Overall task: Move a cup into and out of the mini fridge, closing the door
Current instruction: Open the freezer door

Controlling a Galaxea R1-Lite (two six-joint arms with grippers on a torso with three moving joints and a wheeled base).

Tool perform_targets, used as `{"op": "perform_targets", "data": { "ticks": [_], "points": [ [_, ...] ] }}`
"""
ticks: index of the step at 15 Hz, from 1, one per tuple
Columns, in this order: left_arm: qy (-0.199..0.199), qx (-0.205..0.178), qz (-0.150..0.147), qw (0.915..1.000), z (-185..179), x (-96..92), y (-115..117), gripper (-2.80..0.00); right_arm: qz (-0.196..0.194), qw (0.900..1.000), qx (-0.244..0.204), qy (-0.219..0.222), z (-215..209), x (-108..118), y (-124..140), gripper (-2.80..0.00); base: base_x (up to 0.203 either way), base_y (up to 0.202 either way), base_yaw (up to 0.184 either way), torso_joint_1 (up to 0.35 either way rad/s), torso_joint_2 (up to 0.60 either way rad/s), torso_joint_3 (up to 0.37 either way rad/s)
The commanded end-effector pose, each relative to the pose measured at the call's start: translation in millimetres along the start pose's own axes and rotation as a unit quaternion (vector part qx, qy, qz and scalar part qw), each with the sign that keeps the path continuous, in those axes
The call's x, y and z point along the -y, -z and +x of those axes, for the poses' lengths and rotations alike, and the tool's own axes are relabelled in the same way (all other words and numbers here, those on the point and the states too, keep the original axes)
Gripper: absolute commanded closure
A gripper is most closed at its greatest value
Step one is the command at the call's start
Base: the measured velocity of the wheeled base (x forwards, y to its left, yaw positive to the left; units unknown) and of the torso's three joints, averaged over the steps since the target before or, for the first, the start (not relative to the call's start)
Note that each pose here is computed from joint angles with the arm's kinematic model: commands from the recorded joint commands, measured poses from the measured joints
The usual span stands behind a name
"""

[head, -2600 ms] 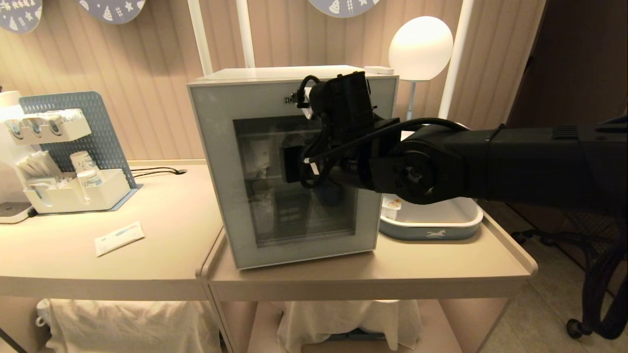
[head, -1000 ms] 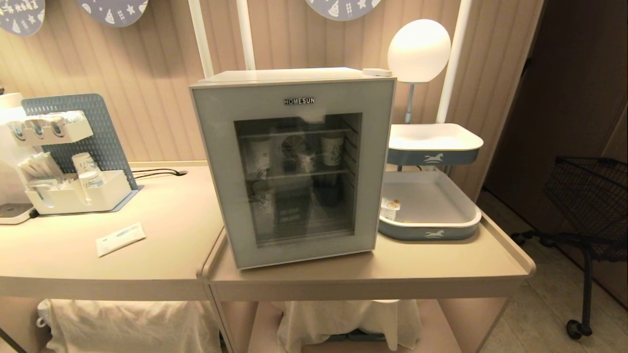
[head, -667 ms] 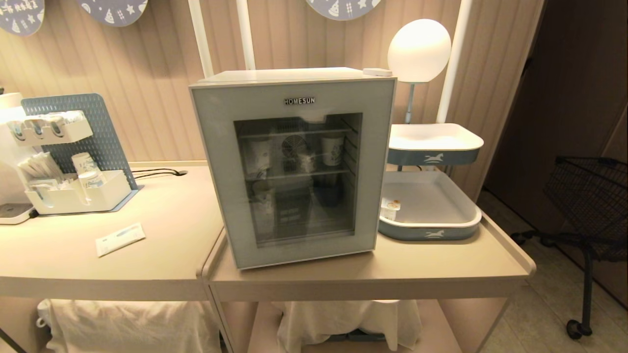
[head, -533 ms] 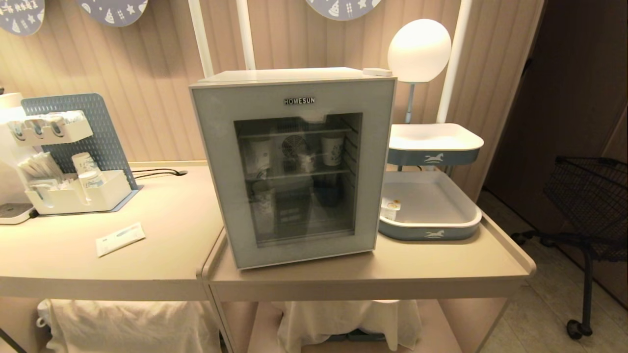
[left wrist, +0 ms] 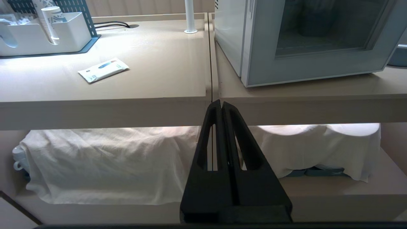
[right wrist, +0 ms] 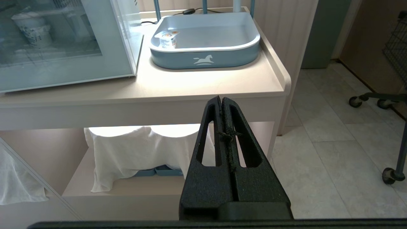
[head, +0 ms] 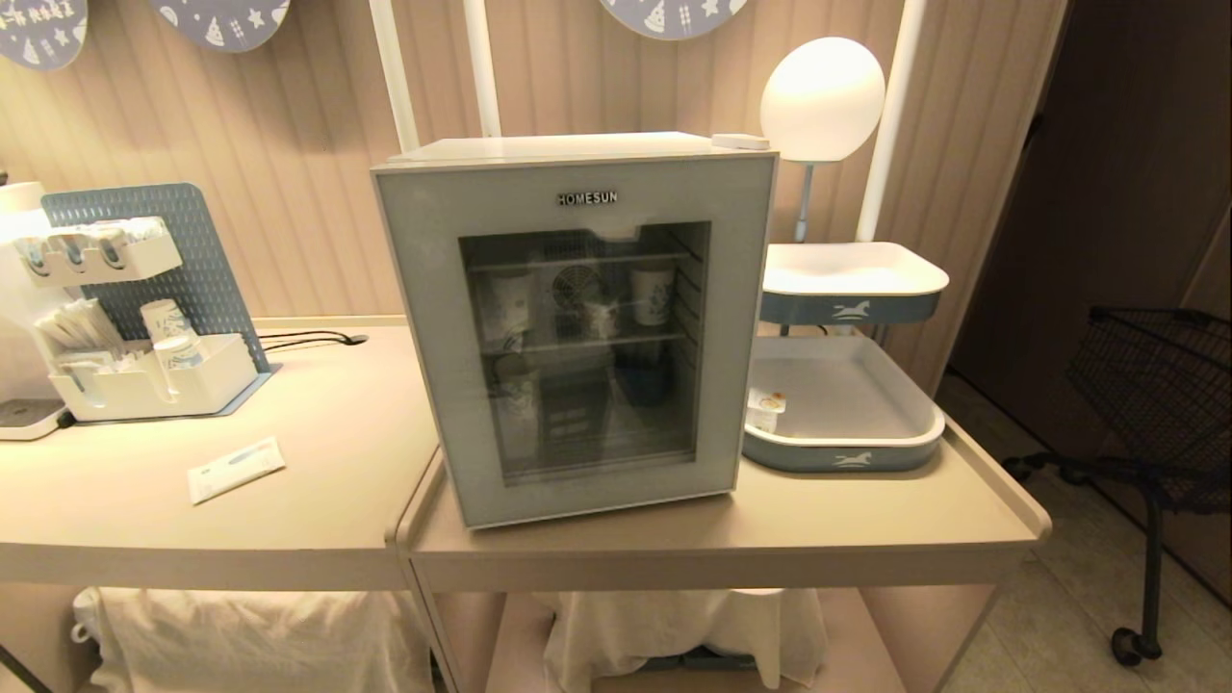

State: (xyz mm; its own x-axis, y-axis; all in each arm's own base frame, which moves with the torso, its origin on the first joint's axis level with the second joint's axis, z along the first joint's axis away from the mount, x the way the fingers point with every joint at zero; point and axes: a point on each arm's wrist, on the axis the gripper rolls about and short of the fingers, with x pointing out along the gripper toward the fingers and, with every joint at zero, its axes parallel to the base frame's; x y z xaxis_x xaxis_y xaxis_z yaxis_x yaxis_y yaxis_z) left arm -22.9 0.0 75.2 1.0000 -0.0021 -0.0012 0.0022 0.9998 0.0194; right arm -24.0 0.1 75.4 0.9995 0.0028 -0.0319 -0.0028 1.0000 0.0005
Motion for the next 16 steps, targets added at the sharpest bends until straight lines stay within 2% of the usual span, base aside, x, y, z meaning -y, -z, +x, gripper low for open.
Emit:
{"op": "perform_targets", "data": {
  "ticks": [1,10,16],
  "points": [
    [0.000,-0.003,0.005,1.0000,0.1,0.0,0.5,0.00,0.000,1.000,-0.002,0.000,0.2,0.0,0.0,0.00,0.000,0.000,0.000,0.000,0.00,0.000],
    [-0.001,-0.002,0.011,0.9999,0.1,0.0,0.3,0.00,0.001,1.000,-0.002,0.000,0.2,0.0,0.0,0.00,0.000,0.000,0.000,0.000,0.00,0.000],
    [0.000,-0.003,0.009,1.0000,0.2,0.0,0.8,0.00,0.001,1.000,-0.002,0.000,0.2,0.0,0.0,0.00,0.001,0.135,-0.004,0.004,0.00,0.002]
  ]
}}
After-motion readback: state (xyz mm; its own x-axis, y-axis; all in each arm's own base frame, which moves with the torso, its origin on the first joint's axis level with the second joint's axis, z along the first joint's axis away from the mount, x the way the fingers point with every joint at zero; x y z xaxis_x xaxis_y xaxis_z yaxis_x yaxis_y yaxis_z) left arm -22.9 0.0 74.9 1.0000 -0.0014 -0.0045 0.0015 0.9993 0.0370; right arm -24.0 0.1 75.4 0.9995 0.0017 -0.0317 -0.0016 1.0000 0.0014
